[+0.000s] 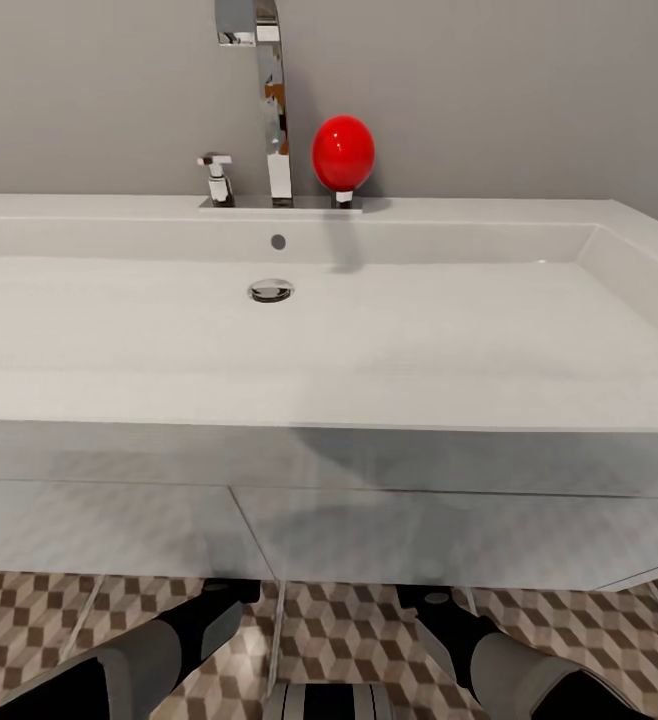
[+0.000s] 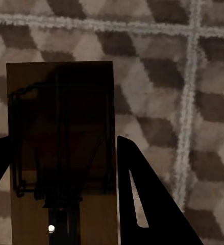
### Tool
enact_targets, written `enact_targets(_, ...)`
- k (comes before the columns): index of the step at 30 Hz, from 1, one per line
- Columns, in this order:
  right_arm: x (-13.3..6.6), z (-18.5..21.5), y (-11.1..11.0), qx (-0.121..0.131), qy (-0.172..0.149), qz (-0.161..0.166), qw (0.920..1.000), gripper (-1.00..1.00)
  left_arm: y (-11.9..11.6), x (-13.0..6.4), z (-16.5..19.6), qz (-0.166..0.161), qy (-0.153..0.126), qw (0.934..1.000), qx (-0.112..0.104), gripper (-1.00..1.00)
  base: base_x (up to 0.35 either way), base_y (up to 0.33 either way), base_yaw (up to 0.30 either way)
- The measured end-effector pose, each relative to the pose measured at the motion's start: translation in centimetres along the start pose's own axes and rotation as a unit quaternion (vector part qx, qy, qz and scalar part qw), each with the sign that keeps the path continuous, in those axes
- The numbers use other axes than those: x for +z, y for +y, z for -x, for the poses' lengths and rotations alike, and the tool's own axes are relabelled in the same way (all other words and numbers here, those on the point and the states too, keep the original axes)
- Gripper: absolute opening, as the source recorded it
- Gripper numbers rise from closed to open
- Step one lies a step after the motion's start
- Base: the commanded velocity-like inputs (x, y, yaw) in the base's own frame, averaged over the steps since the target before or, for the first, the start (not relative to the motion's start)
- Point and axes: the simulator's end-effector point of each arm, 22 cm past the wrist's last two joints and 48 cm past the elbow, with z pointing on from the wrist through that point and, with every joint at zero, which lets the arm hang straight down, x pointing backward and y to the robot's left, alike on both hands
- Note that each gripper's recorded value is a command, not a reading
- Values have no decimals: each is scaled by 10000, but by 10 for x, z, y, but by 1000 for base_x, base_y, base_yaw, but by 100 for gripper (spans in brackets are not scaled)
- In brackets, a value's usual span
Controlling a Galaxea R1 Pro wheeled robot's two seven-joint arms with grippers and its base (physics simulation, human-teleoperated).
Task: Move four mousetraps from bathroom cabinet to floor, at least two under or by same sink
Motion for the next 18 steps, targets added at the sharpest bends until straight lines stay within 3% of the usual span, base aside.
enact_targets(18, 7, 2, 4, -17, -48, 37, 10000, -100, 0, 8, -4, 4, 72, 10000, -32, -100, 0, 0, 0)
